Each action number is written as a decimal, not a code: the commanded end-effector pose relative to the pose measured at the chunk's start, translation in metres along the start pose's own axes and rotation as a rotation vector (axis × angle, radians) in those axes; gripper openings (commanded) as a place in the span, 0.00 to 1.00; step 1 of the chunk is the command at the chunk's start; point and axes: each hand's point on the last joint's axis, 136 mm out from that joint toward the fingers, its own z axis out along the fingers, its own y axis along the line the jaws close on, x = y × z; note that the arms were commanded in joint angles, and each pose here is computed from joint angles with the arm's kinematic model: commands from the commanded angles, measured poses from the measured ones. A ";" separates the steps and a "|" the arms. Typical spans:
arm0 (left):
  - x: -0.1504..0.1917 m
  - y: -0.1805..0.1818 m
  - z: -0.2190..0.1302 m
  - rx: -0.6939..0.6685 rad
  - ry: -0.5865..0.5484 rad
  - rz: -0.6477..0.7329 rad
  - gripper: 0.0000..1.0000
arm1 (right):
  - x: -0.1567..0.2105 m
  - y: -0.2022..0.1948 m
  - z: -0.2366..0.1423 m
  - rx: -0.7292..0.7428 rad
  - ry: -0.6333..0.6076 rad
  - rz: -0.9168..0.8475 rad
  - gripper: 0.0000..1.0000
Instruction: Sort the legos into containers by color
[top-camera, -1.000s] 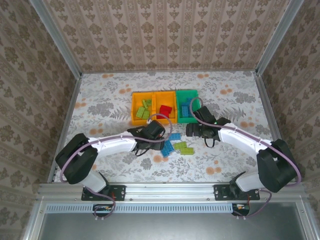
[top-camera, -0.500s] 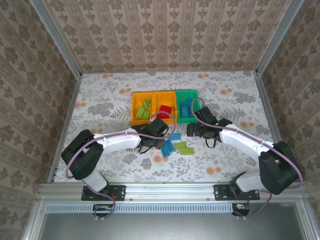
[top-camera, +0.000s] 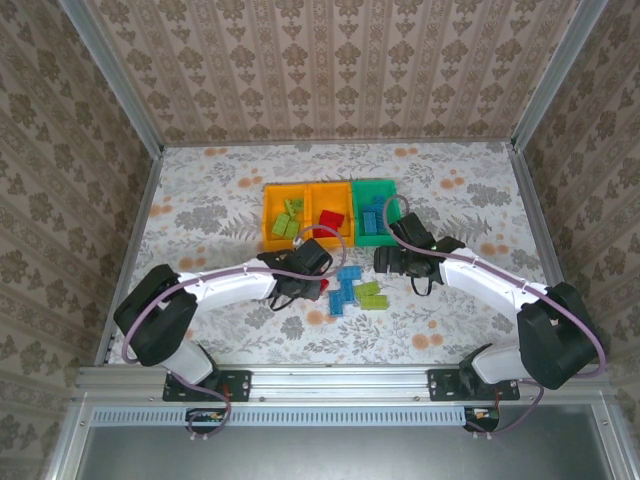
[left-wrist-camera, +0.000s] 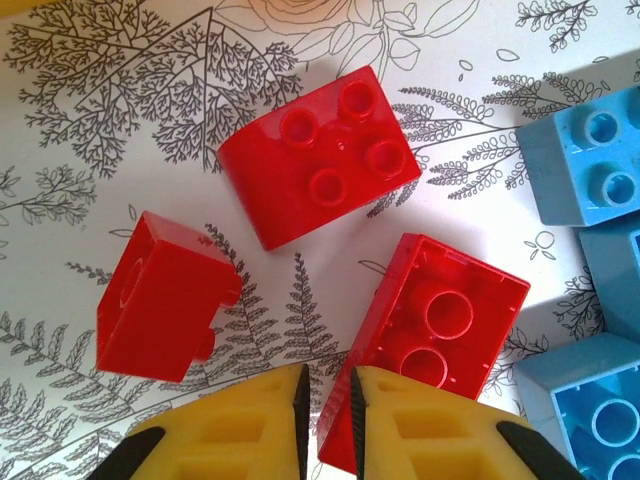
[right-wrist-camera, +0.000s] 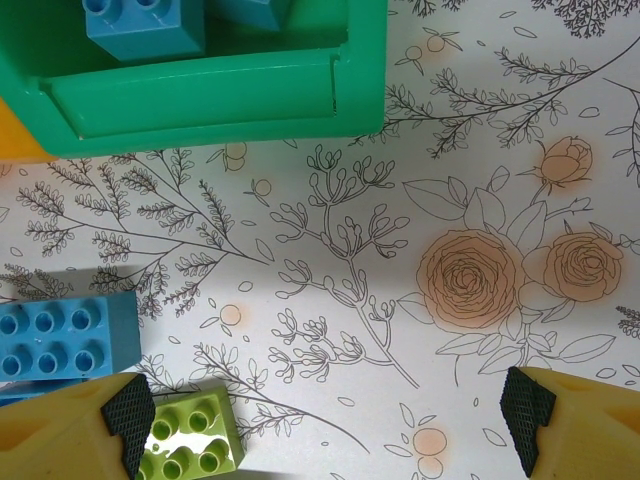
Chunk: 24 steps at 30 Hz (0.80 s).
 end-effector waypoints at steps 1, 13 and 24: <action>0.001 0.005 -0.005 -0.016 -0.007 0.004 0.23 | -0.002 -0.007 -0.003 0.022 -0.024 -0.005 0.93; 0.005 -0.008 -0.005 0.028 -0.013 0.103 0.51 | 0.001 -0.009 -0.001 0.029 -0.018 -0.007 0.94; 0.009 -0.019 -0.001 0.093 -0.019 0.154 0.59 | 0.001 -0.008 0.002 0.034 -0.010 -0.011 0.94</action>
